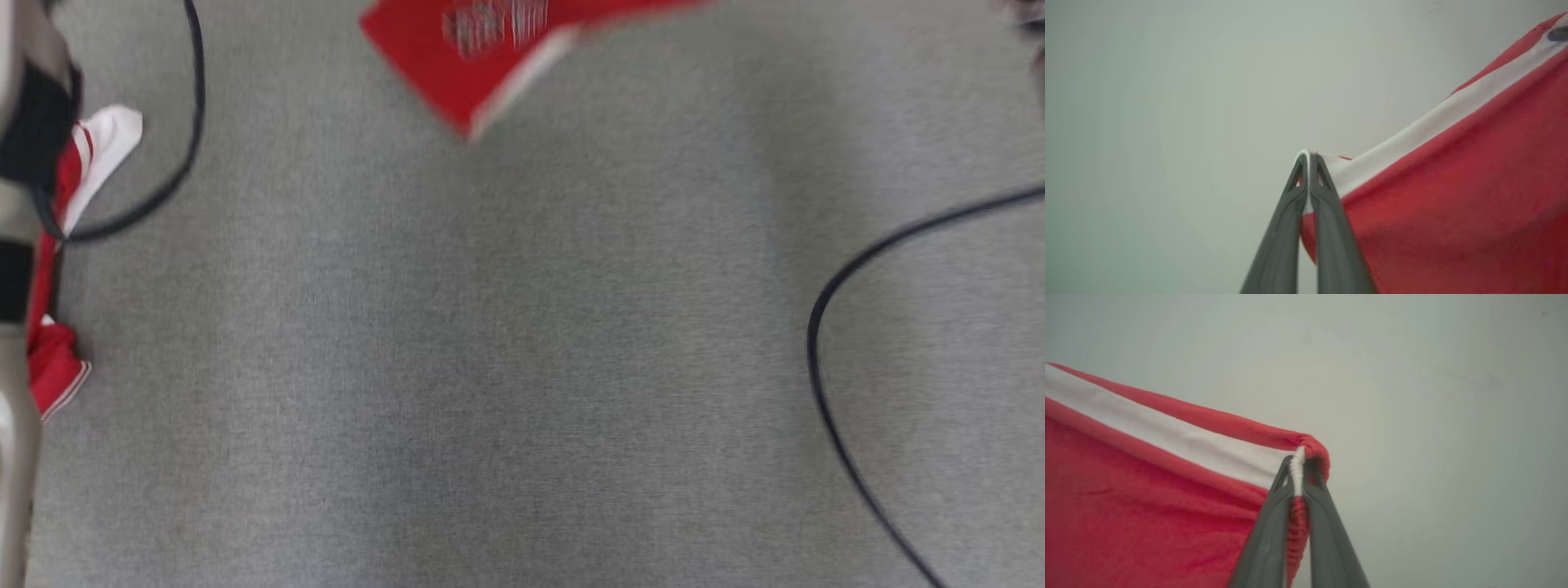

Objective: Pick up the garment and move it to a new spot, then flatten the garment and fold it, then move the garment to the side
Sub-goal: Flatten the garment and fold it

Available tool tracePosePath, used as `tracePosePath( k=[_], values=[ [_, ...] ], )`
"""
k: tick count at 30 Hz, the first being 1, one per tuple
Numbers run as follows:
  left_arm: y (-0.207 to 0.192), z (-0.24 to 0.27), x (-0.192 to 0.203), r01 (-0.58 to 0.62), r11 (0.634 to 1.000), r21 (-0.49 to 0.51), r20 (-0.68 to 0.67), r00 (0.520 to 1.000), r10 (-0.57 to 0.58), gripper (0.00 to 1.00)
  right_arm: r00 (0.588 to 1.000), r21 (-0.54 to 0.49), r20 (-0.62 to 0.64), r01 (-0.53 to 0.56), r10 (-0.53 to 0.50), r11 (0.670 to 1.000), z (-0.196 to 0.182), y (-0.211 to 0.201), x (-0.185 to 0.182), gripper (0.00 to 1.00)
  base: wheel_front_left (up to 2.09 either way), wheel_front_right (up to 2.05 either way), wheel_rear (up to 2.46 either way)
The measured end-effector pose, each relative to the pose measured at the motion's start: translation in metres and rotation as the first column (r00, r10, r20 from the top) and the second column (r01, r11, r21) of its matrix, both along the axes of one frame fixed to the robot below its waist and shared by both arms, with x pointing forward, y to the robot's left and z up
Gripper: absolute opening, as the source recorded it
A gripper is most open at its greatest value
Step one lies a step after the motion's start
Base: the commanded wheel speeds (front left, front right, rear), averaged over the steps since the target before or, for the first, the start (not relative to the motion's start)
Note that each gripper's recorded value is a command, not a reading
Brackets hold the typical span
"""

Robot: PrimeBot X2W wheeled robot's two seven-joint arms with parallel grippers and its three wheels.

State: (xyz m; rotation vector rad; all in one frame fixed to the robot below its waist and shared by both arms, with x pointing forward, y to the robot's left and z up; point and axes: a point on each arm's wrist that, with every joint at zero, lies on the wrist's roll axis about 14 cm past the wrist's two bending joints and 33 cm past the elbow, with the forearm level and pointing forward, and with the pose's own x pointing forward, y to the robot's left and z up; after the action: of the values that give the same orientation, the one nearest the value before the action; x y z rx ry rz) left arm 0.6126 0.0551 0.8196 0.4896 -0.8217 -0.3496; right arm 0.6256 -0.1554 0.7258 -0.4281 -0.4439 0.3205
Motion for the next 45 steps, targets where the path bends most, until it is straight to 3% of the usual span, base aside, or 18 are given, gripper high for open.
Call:
tracePosePath(
  k=[4,8,12,15,18,19,20,29,34,40,45],
  values=[
    [-0.005,0.011,0.001,0.015,1.000,-0.015,0.052,0.999,-0.014,0.00,1.000,0.008,-0.012,0.006,-0.006,1.000,-0.007,0.004,0.022,0.00,0.00,0.00,0.00],
    [-0.001,-0.033,0.013,0.020,1.000,-0.008,-0.025,0.999,-0.020,0.00,0.992,-0.026,-0.128,0.001,-0.004,1.000,-0.069,0.009,0.034,0.00,0.00,0.00,0.00],
    [0.013,-0.092,0.021,0.001,0.997,-0.072,-0.155,0.988,-0.012,0.00,0.967,-0.009,-0.253,-0.031,0.028,0.999,-0.136,0.017,0.026,0.00,0.00,0.00,0.00],
    [0.021,-0.131,0.012,-0.011,0.988,-0.155,-0.249,0.968,-0.028,0.00,0.937,-0.019,-0.343,-0.075,0.064,0.997,-0.182,0.024,0.002,0.00,0.00,0.00,0.00],
    [0.031,-0.156,0.005,-0.039,0.974,-0.224,-0.312,0.950,-0.033,0.00,0.923,-0.011,-0.373,-0.107,0.095,0.994,-0.198,0.029,-0.014,0.00,0.00,0.00,0.00],
    [0.036,-0.187,-0.004,-0.065,0.966,-0.252,-0.384,0.922,-0.038,0.00,0.902,0.028,-0.418,-0.108,0.110,0.994,-0.216,0.026,-0.031,0.00,0.00,0.00,0.00],
    [0.036,-0.187,-0.004,-0.065,0.966,-0.252,-0.384,0.922,-0.038,0.00,0.902,0.028,-0.418,-0.108,0.110,0.994,-0.216,0.026,-0.031,0.00,0.00,0.00,0.00],
    [0.040,-0.289,-0.075,-0.165,0.929,-0.331,-0.632,0.770,-0.089,0.00,0.772,0.166,-0.614,-0.074,0.162,0.983,-0.289,0.020,-0.138,0.00,0.00,0.00,0.00],
    [0.042,-0.317,-0.111,-0.209,0.920,-0.332,-0.703,0.705,-0.094,0.00,0.746,0.247,-0.630,-0.072,0.217,0.966,-0.288,0.031,-0.182,0.00,0.00,0.00,0.00],
    [0.041,-0.342,-0.154,-0.239,0.916,-0.321,-0.767,0.633,-0.103,0.00,0.730,0.267,-0.653,-0.028,0.202,0.963,-0.292,0.026,-0.223,0.00,0.00,0.00,0.00],
    [0.051,-0.359,-0.195,-0.283,0.909,-0.306,-0.808,0.582,-0.090,0.00,0.691,0.281,-0.691,-0.013,0.212,0.960,-0.304,0.030,-0.271,0.00,0.00,0.00,0.00]
  ],
)
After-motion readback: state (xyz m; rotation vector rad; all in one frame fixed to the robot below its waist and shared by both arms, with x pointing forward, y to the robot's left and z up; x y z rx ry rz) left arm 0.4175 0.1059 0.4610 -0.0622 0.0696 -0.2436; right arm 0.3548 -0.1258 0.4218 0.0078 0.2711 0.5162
